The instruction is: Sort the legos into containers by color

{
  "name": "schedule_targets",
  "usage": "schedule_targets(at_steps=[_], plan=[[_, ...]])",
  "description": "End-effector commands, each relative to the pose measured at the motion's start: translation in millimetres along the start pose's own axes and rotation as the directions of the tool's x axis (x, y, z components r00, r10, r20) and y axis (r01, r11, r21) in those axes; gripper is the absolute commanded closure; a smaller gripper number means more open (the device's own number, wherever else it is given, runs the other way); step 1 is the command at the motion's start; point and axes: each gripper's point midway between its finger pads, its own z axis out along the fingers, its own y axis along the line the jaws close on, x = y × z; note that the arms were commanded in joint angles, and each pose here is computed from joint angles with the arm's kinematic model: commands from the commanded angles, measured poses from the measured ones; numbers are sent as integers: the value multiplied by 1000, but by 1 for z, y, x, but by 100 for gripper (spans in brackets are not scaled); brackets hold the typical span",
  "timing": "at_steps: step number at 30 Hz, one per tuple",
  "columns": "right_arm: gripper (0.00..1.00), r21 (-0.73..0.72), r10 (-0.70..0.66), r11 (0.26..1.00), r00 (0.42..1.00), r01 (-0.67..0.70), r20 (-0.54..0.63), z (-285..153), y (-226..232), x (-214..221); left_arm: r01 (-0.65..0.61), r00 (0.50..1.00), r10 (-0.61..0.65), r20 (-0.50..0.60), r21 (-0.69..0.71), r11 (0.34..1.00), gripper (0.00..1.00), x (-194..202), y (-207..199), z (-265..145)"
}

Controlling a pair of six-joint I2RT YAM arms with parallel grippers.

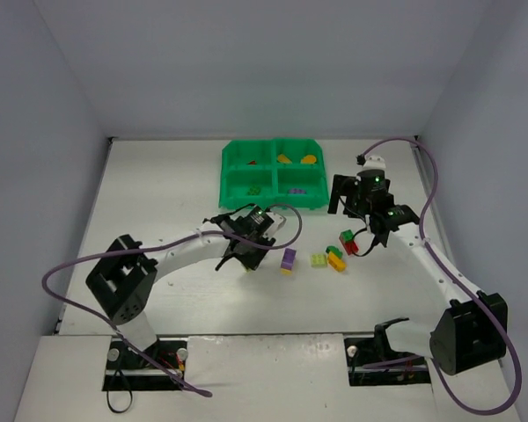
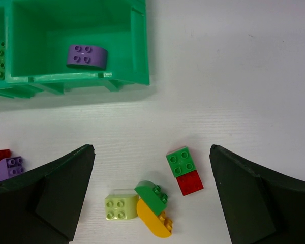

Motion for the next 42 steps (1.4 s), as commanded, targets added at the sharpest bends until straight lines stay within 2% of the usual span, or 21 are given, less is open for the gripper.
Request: schedule_targets(at_steps=[1,4,7,9,11,18,20,21,29,34,36,41,42], plan=[[7,-17,24,1000,998,-23,50,-1,4,-16,20,985,-13,172,-42,999,100,-50,13,-62],[7,-27,24,999,998,-23,53,-3,6,-17,37,964,-20,266,-57,998,100,-81,25,-98],[7,-33,28,999,998,-27,53,-4,6,-17,80,932,-47,360,-77,994,99,-117,55,-125],[7,-37,32,999,998,-30,55,-5,7,-17,127,920,-77,384,-107,986,99,-135,87,-126],[7,-42,35,999,998,-32,50,-5,7,-15,154,885,-85,458,-116,981,99,-167,106,-142],[7,-68,43,997,998,-40,41,-9,11,-10,205,840,-120,529,-106,973,99,-243,161,-113],[7,-67,46,997,998,-43,48,-11,10,-12,210,855,-132,502,-101,973,99,-249,168,-90],[8,-68,45,997,998,-42,51,-13,10,-13,208,845,-130,519,-95,974,99,-259,169,-92],[7,-56,53,997,997,-50,51,-22,6,-8,226,868,-166,469,-75,971,99,-254,172,-58],[7,-48,62,997,997,-60,45,-25,2,-2,234,876,-182,446,-62,970,92,-245,170,-47],[8,-46,60,997,997,-58,39,-25,2,1,235,880,-186,438,-61,970,87,-243,169,-45],[7,-40,65,997,997,-63,39,-27,0,2,242,881,-192,433,-63,968,64,-239,169,-43],[7,-41,64,997,997,-63,37,-27,0,2,242,881,-191,433,-66,968,62,-239,170,-43]])
